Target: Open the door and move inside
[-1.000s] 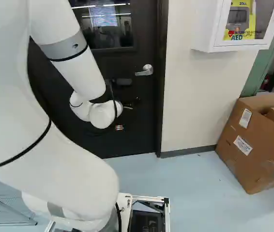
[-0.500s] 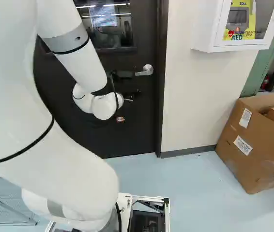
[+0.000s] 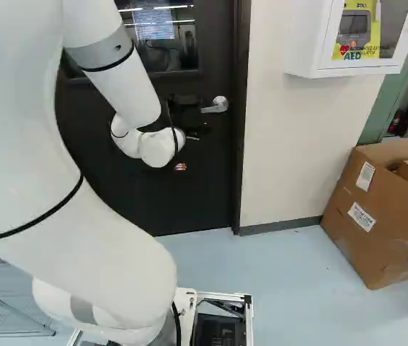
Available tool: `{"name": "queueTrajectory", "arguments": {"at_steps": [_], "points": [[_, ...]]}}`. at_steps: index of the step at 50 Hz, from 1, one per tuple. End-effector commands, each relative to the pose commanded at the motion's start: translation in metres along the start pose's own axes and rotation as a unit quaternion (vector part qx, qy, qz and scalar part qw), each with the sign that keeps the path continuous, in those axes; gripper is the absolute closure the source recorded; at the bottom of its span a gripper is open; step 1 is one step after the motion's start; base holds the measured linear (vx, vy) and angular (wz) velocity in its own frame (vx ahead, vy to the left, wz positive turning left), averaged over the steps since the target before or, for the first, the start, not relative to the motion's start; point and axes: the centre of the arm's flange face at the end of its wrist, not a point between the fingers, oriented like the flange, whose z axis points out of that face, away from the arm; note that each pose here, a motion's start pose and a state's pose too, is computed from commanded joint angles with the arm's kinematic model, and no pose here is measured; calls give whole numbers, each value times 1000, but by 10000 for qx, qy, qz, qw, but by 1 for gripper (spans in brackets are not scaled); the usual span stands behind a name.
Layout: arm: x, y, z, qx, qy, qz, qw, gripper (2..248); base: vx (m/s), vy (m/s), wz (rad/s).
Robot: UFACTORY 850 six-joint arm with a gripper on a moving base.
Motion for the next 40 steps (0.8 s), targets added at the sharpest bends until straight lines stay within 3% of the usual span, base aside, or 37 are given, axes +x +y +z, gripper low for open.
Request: {"name": "queueTrajectory", "arguments": {"at_steps": [40], "points": [[46, 9, 20, 93, 465, -207, 9987, 3, 0, 0, 0]]}}
